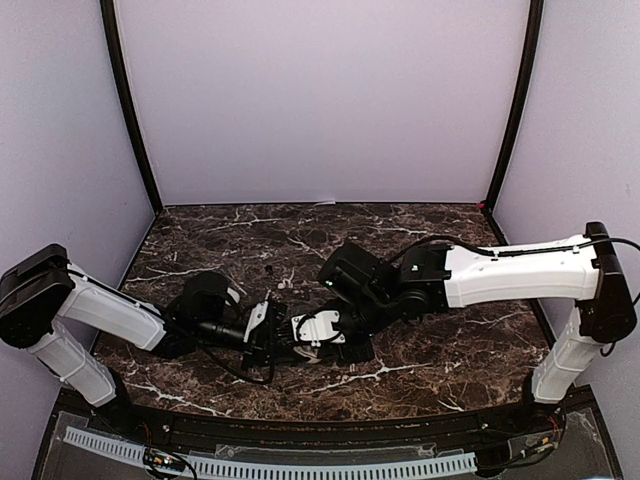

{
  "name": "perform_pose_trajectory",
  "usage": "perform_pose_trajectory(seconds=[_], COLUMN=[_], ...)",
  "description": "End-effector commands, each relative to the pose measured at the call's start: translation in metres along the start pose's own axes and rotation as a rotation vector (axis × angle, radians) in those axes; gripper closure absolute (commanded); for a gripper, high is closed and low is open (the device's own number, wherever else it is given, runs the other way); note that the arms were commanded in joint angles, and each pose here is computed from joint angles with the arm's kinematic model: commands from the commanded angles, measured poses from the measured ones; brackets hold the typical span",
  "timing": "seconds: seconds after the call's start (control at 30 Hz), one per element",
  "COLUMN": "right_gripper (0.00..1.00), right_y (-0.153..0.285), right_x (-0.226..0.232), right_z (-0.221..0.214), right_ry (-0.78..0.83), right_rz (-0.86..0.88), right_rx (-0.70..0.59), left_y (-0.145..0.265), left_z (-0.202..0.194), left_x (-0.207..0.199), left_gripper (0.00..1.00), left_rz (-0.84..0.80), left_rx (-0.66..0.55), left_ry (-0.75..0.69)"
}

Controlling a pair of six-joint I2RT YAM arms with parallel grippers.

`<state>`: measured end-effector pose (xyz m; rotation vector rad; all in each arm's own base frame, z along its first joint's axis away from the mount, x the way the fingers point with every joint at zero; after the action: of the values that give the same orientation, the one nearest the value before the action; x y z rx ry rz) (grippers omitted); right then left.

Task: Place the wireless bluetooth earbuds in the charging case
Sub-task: Insert the right earbud into the right side groove of the charging case.

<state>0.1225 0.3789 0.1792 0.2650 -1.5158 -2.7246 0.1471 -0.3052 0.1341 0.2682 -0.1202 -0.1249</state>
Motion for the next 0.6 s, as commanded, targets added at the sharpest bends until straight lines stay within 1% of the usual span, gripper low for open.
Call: perform_pose_trajectory(seconds=[0.0, 0.17, 0.47, 0.57], right_gripper=[0.93, 0.77, 0.68, 0.65], right_y=[-0.003, 0.005, 0.019, 0.034], right_x=[-0.007, -0.008, -0.003, -0.002], right_z=[0.004, 0.010, 0.015, 0.020], right_ry=[-0.059, -0.057, -0.035, -0.026], right_rz=[-0.002, -0.005, 0.008, -0.010], right_rx=[-0.003, -0.051, -0.122, -0.172], left_y=[0.005, 0.004, 0.003, 0.003], left_z=[0.029, 0.027, 0.022, 0.021], left_x=[0.000, -0.001, -0.002, -0.003], left_gripper=[0.99, 0.99, 0.99, 1.00], left_rz=[0.003, 0.003, -0.005, -0.001], left_rx=[-0.118, -0.118, -0.128, -0.136], left_ry=[-0.099, -0.093, -0.071, -0.069])
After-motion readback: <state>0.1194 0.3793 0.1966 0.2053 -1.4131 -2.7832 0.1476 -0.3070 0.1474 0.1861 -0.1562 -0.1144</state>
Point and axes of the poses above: each gripper's point midway between its finger pads, its own y axis back along the fingers, its own x axis along the line the jaws close on, z = x × y, the point moved 5 cm from there along y, back along the fingers, and after that the axes turned 8 degrees about -y, right-handed, at the moved point
